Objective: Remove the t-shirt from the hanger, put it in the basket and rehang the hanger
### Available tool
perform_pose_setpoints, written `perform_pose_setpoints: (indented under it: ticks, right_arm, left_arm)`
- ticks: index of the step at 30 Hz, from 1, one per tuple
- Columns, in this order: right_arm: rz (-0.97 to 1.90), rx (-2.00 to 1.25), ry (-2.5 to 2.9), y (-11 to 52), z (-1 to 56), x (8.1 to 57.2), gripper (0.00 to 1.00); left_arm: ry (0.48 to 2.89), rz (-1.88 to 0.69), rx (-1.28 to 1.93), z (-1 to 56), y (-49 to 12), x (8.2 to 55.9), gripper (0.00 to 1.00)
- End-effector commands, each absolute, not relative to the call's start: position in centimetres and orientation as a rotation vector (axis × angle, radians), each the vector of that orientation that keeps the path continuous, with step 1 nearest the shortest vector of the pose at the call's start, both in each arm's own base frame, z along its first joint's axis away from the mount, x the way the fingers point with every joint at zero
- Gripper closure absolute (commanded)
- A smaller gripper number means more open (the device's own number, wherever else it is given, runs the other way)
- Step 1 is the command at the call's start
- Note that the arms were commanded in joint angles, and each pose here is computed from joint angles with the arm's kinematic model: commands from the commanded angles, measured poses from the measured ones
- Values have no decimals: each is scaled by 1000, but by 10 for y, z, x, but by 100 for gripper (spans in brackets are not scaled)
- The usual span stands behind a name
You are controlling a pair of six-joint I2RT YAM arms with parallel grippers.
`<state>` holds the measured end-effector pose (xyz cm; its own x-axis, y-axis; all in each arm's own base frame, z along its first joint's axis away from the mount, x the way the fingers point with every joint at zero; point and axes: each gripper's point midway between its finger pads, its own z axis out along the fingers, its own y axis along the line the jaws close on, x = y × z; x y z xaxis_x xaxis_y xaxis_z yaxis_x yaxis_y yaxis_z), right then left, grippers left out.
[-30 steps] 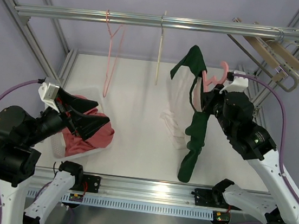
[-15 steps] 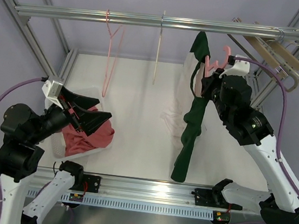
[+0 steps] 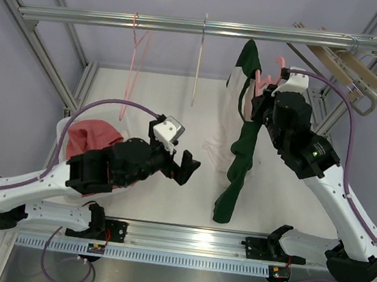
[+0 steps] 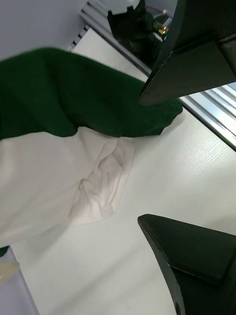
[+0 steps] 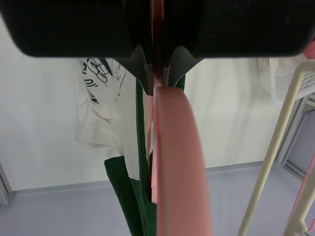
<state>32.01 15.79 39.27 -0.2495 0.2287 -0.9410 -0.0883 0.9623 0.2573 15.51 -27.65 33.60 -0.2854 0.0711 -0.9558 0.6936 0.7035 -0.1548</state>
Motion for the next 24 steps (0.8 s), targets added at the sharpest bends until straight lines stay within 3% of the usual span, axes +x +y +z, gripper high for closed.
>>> perform_pose_setpoints:
  ticks: [1, 9, 23, 24]
  right_arm:
    - [369, 148, 1630, 147, 447, 309, 100]
    - [524, 186, 1591, 149, 466, 288, 100]
    - [751, 112, 1602, 176, 454, 265, 100]
    - [755, 110, 1601, 176, 453, 263, 100]
  left_arm:
    - [1725, -702, 477, 359, -302, 157, 1]
    - [1710, -865, 571, 341, -386, 101, 5]
    - [1644, -759, 614, 346, -434, 111, 4]
    - [1641, -739, 620, 344, -435, 113, 9]
